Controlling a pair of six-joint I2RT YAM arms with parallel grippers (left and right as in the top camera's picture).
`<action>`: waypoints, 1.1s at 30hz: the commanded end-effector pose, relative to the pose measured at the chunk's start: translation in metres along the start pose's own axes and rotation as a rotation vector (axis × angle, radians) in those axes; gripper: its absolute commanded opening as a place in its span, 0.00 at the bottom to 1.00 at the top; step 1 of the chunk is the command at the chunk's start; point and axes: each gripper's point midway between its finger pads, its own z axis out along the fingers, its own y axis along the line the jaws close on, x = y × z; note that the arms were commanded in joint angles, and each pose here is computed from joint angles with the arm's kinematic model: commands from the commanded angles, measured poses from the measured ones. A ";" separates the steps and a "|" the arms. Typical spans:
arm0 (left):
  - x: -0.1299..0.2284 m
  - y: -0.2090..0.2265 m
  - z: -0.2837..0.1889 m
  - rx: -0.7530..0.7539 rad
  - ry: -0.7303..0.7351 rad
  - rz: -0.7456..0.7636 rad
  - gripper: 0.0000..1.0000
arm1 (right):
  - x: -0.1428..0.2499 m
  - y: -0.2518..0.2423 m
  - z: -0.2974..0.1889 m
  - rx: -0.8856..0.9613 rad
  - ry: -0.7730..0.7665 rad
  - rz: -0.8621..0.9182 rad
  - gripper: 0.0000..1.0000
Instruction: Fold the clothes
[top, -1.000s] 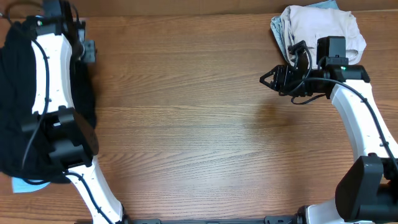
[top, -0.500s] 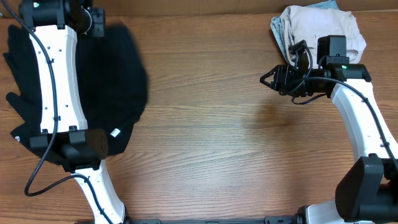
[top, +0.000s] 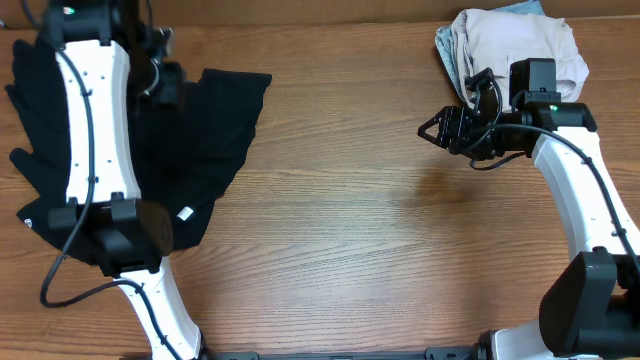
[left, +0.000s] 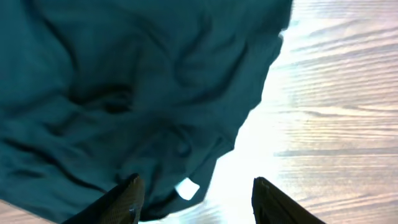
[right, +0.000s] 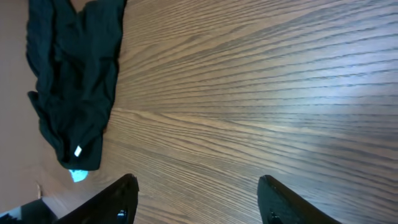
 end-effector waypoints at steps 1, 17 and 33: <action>0.012 -0.002 0.042 0.047 0.106 -0.056 0.58 | -0.010 0.011 -0.014 0.013 -0.046 -0.039 0.67; 0.092 -0.030 0.144 0.119 0.396 0.013 0.55 | -0.010 0.004 -0.014 0.051 -0.048 -0.034 0.72; 0.086 -0.025 0.178 -0.017 0.331 0.068 0.13 | -0.008 0.004 -0.014 0.050 -0.043 -0.007 0.72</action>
